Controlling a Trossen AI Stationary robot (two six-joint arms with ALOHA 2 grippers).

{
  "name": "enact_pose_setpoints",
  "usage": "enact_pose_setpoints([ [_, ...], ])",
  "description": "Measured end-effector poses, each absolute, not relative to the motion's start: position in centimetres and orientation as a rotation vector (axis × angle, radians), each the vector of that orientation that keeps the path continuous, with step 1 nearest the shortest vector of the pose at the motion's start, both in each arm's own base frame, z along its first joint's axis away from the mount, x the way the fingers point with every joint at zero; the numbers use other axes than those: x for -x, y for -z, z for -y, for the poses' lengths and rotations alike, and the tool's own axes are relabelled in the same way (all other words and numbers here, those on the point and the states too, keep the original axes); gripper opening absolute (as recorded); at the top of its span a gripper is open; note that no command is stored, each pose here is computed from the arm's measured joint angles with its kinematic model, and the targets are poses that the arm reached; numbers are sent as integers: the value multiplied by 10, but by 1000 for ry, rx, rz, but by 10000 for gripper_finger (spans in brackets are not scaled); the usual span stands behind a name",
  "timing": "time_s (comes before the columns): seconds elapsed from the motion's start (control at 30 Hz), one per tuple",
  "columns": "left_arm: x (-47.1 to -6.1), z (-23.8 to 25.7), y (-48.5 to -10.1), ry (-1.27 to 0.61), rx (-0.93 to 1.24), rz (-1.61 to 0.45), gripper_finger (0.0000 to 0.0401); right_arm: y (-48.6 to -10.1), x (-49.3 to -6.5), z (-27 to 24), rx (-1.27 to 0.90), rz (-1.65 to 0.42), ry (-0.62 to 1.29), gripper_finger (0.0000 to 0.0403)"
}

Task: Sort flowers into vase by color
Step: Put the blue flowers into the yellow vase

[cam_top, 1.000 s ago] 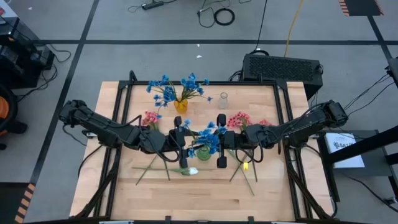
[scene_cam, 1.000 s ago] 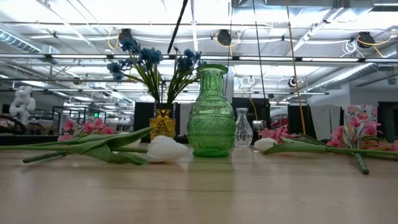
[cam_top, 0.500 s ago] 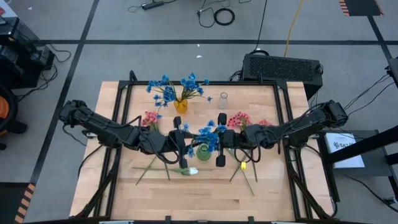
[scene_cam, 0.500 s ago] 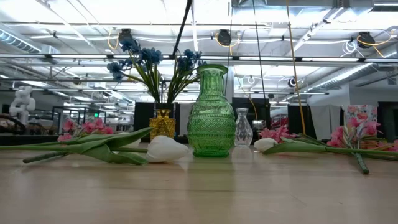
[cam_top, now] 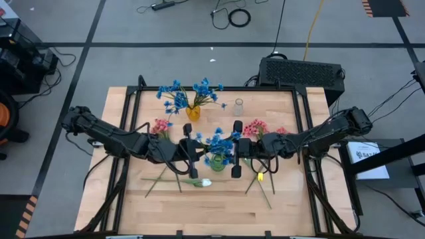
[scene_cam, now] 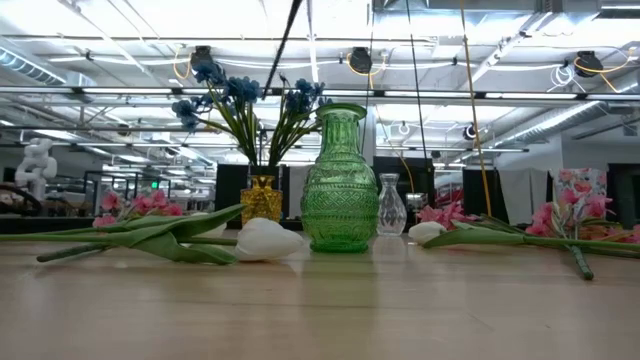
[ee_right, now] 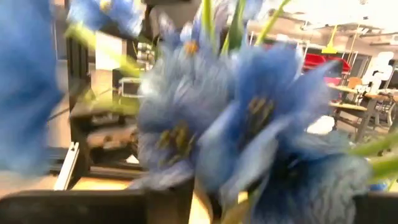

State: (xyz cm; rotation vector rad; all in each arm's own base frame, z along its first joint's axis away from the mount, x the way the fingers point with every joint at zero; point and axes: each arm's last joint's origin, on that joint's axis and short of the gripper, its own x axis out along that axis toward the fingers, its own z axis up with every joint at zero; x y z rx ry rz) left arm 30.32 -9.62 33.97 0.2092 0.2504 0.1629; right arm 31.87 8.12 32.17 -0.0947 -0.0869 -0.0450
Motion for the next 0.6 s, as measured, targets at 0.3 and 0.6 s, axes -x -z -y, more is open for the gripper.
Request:
enact_pose_setpoints([
  [0.3,-271,84,-368,-164,-245,-213,18,-336,-292,-76,57,-22,39,220],
  [0.6,-267,48,-371,-303,-320,-175,18,-348,-255,-67,-49,-146,36,248],
])
